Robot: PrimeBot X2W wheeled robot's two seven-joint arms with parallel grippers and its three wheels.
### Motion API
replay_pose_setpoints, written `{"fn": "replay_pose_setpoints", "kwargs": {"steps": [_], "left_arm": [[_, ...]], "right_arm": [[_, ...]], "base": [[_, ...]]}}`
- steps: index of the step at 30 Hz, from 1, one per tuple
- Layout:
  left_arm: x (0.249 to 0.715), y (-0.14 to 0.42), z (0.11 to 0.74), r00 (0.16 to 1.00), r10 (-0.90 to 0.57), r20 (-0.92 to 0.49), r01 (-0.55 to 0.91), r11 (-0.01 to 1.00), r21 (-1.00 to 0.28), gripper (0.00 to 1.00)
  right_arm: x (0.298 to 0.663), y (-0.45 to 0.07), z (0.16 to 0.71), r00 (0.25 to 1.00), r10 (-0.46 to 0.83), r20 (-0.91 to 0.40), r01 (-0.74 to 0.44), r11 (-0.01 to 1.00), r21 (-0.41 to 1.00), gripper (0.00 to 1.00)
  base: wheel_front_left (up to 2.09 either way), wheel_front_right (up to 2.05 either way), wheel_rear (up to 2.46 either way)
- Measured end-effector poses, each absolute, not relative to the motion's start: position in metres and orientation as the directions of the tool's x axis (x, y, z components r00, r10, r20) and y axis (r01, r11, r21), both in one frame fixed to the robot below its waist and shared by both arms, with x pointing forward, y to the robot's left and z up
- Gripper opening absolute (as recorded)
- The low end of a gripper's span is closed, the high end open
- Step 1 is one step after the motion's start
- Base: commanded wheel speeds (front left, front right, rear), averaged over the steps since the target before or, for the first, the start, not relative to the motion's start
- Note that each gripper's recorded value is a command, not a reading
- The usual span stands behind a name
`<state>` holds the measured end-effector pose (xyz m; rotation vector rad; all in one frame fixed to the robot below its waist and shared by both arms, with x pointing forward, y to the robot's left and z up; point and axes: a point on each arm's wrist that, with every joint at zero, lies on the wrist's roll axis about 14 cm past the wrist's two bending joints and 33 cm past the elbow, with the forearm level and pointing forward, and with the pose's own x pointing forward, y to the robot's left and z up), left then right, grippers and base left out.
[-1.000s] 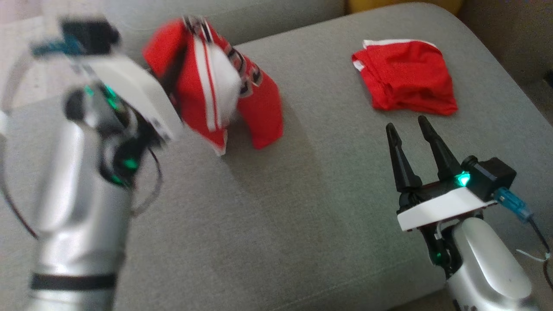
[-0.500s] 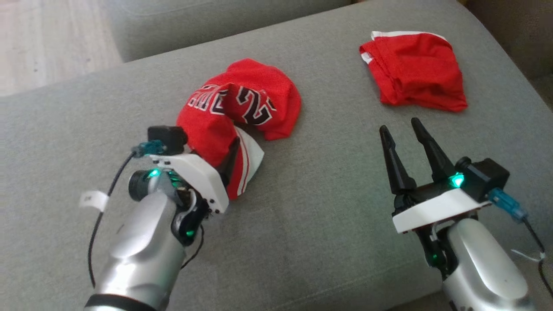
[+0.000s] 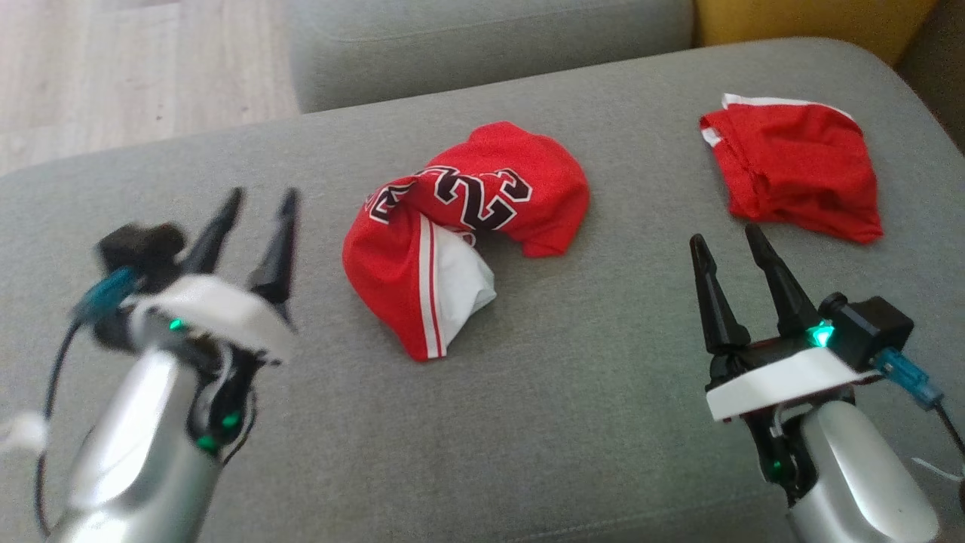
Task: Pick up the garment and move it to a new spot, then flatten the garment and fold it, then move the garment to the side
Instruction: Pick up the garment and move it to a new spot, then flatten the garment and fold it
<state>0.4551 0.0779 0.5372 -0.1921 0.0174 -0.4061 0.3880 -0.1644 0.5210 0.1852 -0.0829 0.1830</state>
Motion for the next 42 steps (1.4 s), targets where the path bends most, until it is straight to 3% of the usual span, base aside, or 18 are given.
{"fn": "replay_pose_setpoints", "kwargs": {"steps": [6, 12, 42], "left_arm": [[0.425, 0.148, 0.547, 0.979, -0.159, 0.124, 0.182, 0.962, -0.203, 1.0], [0.388, 0.174, 0.521, 0.997, -0.034, 0.073, 0.048, 0.98, -0.193, 1.0], [0.379, 0.16, 0.517, 0.995, -0.025, 0.094, 0.039, 0.988, -0.149, 1.0]], "right_arm": [[0.391, -0.152, 0.522, 0.972, 0.209, 0.104, -0.224, 0.96, 0.171, 1.0], [0.393, -0.15, 0.518, 0.972, 0.215, 0.094, -0.229, 0.958, 0.173, 1.0], [0.393, -0.152, 0.503, 0.974, 0.22, 0.052, -0.226, 0.96, 0.164, 1.0]], "base": [[0.0, 0.0, 0.0], [0.0, 0.0, 0.0], [0.0, 0.0, 0.0]]}}
